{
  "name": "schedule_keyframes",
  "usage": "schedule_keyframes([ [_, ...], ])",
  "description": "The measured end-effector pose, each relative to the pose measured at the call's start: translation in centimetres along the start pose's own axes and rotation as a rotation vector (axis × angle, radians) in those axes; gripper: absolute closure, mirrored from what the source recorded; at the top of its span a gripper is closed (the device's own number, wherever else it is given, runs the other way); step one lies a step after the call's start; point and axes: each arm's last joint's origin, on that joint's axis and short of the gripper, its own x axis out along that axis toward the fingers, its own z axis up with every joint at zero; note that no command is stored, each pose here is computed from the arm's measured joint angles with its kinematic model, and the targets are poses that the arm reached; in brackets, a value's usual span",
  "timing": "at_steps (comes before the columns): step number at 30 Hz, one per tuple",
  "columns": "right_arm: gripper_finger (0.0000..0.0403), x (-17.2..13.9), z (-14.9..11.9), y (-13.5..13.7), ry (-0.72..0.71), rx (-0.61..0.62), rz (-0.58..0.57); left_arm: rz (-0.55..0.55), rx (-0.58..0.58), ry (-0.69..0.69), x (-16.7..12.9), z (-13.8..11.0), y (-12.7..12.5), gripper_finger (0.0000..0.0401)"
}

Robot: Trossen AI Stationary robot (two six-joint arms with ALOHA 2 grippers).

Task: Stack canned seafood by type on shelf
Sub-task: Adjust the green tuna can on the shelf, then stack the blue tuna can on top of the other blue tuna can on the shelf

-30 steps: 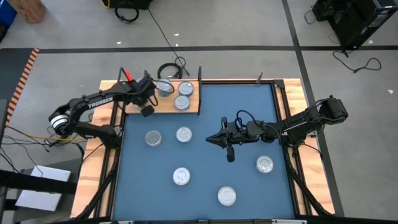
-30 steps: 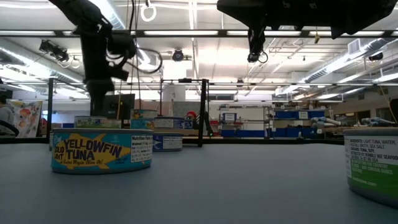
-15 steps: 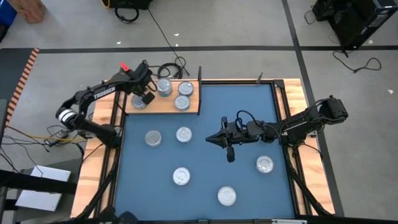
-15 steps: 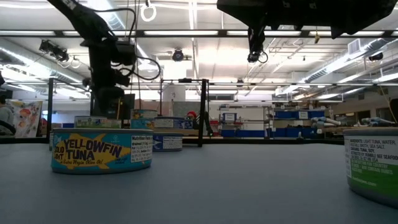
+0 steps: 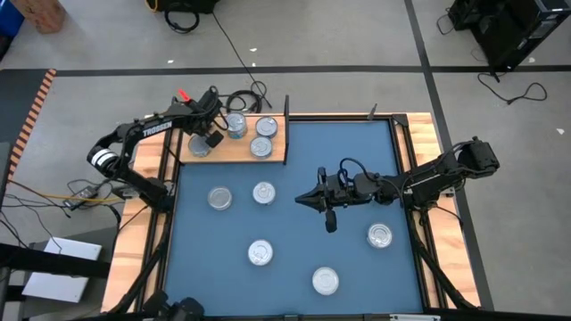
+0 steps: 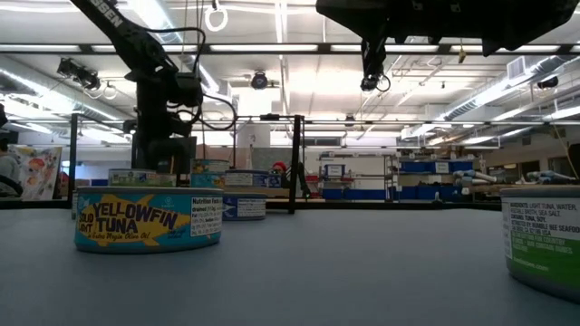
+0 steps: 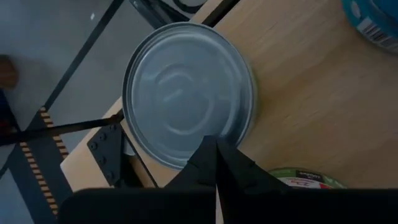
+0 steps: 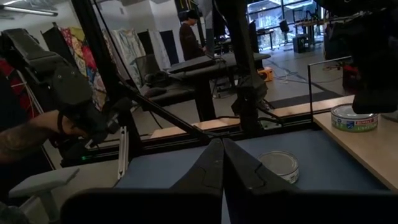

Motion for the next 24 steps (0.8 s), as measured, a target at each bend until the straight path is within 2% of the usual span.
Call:
schedule_keyframes([
  [7,0.0393,0.0,0.0,0.0,0.0,0.0,0.0,0.016,0.012,0.043,-0.1,-0.4,0.0,0.0401],
  [14,0.0392,0.0,0.0,0.0,0.0,-0.011,0.0,0.005,0.011,0.031,-0.4,-0.4,-0.5,0.0401],
  [18,0.0388,0.0,0.0,0.0,-0.001,-0.055,0.0,-0.006,0.01,-0.022,-1.6,-0.4,-0.6,0.0401],
  [24,0.0384,0.0,0.1,-0.3,-0.009,-0.076,-0.023,-0.004,-0.039,-0.172,-4.6,-0.6,-0.1,0.0401],
])
